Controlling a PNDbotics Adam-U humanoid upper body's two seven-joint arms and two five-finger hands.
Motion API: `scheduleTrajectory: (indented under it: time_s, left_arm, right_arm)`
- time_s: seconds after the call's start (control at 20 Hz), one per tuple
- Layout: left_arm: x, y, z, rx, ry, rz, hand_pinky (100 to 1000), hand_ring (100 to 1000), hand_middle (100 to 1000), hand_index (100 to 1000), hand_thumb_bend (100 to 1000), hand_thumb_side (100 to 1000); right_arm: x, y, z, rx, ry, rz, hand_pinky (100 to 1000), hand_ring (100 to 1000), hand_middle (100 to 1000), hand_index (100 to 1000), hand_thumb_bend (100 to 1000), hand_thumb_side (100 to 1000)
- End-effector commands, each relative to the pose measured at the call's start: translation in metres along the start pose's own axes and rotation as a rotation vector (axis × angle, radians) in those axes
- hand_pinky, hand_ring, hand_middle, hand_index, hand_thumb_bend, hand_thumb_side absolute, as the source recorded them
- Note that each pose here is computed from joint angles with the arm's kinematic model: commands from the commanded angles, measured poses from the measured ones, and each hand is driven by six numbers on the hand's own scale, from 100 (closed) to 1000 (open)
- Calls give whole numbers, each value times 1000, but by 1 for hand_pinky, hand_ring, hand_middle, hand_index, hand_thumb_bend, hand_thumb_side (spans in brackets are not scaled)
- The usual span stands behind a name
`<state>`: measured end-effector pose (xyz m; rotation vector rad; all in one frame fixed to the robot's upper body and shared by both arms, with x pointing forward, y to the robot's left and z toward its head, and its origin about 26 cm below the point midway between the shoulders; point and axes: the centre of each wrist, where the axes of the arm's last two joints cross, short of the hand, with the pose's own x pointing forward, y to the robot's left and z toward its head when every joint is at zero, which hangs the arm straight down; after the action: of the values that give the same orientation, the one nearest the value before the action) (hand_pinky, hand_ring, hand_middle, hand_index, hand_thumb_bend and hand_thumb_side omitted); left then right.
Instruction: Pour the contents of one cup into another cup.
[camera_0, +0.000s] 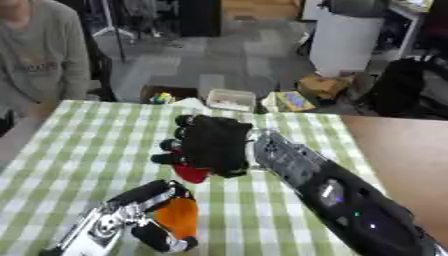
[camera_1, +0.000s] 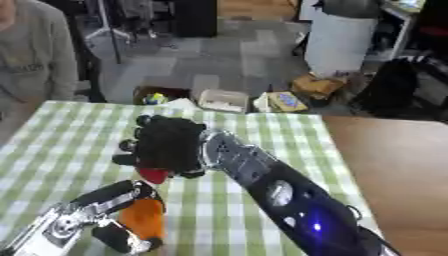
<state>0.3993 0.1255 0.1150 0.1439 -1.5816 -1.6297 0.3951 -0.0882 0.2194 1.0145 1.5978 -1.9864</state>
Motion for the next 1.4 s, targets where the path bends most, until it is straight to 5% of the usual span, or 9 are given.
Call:
scheduleTrajectory:
  time_s: [0.05,1.4]
  left_arm:
    - [5,13,1,26,-14,-24,449,430,370,679,364,189]
    - [6,15,1,25,-12,-39,449,430,370,679,377,192]
  right_arm:
    - [-12,-10,4,-5,11,60,617,355,609,883,100,100]
    - [-13,-14,0,22,-46,184,657,373,647,879,100,100]
